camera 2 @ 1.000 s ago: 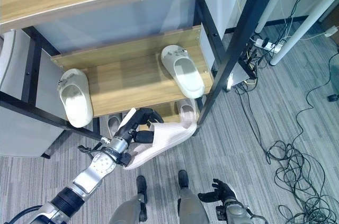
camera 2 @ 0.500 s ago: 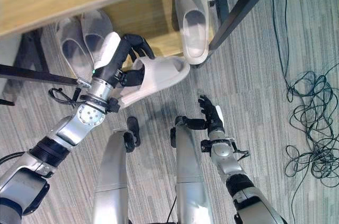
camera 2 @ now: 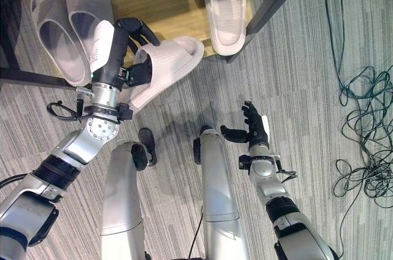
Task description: Arrange the slippers neatly on the shoe rack.
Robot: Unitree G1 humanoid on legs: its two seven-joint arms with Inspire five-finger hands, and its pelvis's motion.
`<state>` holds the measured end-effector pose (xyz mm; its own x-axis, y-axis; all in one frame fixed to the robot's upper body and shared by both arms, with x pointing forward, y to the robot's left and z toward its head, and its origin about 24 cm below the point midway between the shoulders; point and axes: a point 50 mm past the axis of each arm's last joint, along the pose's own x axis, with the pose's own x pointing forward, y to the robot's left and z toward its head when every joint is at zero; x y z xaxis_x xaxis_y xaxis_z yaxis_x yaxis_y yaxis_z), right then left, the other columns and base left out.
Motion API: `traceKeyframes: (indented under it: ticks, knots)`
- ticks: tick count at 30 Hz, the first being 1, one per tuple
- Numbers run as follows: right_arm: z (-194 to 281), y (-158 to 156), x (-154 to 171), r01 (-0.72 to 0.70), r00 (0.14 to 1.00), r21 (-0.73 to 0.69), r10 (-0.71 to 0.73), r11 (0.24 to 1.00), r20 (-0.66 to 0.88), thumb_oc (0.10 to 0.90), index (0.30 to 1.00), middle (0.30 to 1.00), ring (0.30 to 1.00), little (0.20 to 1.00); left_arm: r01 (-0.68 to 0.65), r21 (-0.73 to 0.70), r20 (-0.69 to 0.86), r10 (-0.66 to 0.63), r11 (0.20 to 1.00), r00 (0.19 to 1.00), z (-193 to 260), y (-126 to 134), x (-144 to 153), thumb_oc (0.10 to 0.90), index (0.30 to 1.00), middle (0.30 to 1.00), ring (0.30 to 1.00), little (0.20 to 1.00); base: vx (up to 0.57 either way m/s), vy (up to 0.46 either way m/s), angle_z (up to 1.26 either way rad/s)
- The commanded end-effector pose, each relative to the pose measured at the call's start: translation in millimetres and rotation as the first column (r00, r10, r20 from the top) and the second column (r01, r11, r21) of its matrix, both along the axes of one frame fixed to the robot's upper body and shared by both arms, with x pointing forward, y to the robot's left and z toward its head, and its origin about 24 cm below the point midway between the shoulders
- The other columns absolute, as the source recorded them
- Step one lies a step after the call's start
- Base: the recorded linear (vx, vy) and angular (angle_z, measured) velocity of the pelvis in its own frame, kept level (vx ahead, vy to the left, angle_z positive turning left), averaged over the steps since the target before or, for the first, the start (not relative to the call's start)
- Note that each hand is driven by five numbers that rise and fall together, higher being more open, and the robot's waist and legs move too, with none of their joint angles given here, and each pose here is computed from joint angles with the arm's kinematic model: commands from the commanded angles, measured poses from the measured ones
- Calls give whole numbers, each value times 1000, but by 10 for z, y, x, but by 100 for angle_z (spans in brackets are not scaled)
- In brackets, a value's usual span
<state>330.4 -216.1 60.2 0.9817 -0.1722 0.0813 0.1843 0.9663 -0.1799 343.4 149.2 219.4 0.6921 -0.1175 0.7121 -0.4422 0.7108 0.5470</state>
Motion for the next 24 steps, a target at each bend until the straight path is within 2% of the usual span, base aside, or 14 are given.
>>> traceKeyframes:
  ticks: [1, 5, 10, 18, 24]
  knots:
    - [853, -18, 51, -19, 923, -13, 23, 1000, 383, 800, 900, 900, 900, 900, -54, -100, 436, 92, 994, 895, 958, 93, -188, 400, 300, 300, 300, 300, 119, -19, -20]
    - [1017, -3, 50, -25, 900, -48, 43, 999, 433, 800, 900, 900, 900, 900, -116, -130, 468, 165, 985, 868, 1097, 225, -187, 400, 300, 300, 300, 300, 106, 1, -7]
    - [996, 25, -13, -79, 904, -78, 105, 994, 414, 800, 900, 900, 900, 900, -194, -152, 451, 243, 969, 859, 1176, 378, -138, 400, 300, 300, 300, 300, 77, 10, -6]
    - [909, 90, -73, -150, 914, -138, 191, 979, 357, 800, 900, 900, 900, 900, -223, -178, 410, 278, 958, 869, 1391, 461, -54, 400, 300, 300, 300, 300, 17, 4, -5]
    - [922, 153, -76, -199, 909, -188, 253, 962, 333, 800, 900, 900, 900, 900, -272, -145, 350, 307, 951, 885, 1609, 481, 70, 400, 300, 300, 300, 300, 5, 2, -2]
